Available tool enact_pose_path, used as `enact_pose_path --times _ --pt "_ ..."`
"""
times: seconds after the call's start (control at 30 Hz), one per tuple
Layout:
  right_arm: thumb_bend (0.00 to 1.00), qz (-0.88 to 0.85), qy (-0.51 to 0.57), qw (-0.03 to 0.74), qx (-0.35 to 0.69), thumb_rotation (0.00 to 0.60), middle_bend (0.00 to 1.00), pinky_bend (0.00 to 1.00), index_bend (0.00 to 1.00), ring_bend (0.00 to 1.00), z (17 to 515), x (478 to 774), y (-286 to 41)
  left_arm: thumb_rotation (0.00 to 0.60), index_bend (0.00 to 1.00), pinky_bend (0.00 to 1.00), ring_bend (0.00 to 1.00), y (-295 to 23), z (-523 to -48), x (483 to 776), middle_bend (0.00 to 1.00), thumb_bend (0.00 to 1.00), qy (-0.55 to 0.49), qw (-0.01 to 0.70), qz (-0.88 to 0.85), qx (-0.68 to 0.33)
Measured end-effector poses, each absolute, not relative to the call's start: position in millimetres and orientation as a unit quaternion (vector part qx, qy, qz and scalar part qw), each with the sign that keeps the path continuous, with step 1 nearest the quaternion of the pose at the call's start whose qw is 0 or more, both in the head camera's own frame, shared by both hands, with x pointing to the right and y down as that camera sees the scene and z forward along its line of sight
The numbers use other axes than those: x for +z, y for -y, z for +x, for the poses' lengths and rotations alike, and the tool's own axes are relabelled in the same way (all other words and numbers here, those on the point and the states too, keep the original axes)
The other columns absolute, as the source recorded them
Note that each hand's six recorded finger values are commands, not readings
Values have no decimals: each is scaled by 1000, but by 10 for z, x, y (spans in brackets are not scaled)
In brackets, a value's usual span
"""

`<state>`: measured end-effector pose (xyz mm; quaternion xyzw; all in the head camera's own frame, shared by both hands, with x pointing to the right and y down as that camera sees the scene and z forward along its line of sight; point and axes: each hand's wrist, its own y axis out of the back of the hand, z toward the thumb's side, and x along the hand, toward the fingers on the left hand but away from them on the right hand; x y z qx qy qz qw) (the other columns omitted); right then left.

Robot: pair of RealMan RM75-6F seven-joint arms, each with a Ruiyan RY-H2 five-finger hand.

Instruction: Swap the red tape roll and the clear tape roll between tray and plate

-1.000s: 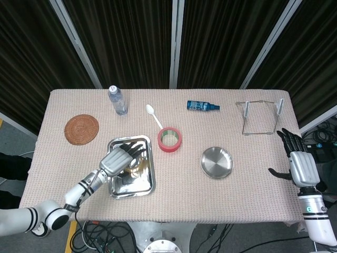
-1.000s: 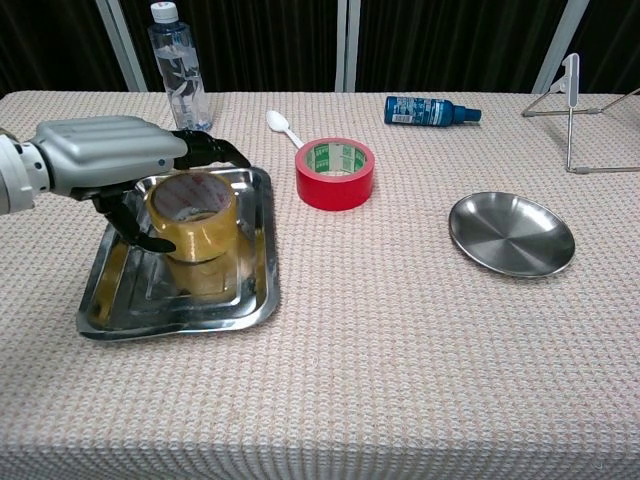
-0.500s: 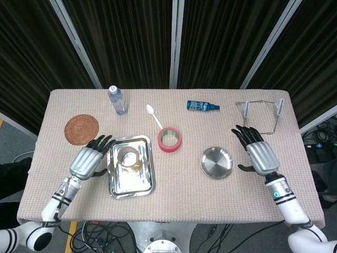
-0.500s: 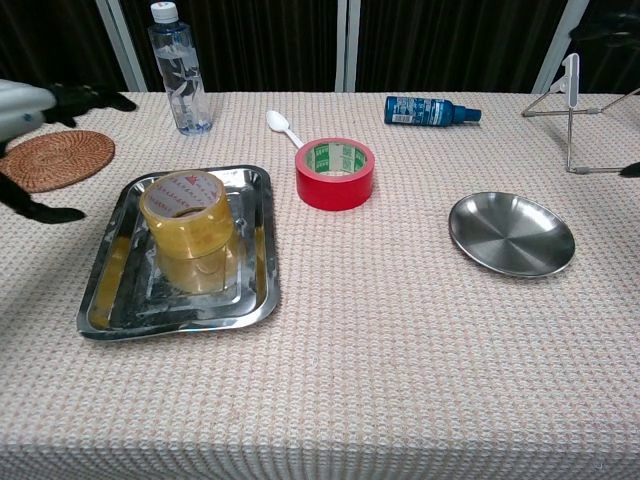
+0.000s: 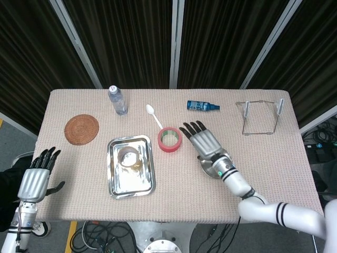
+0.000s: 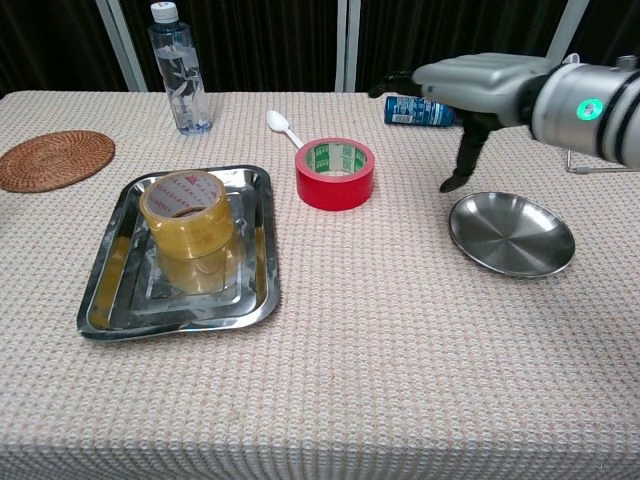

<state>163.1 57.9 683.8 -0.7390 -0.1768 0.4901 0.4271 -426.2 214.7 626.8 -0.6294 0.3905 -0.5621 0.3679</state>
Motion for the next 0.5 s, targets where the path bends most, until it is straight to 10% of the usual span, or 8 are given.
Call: enact_pose_path --times 0.5 --pt "0 -741 131 409 517 600 0 0 0 0 902 7326 -339 600 54 170 0 -2489 -4421 6209 6 148 -408 341 -633 -563"
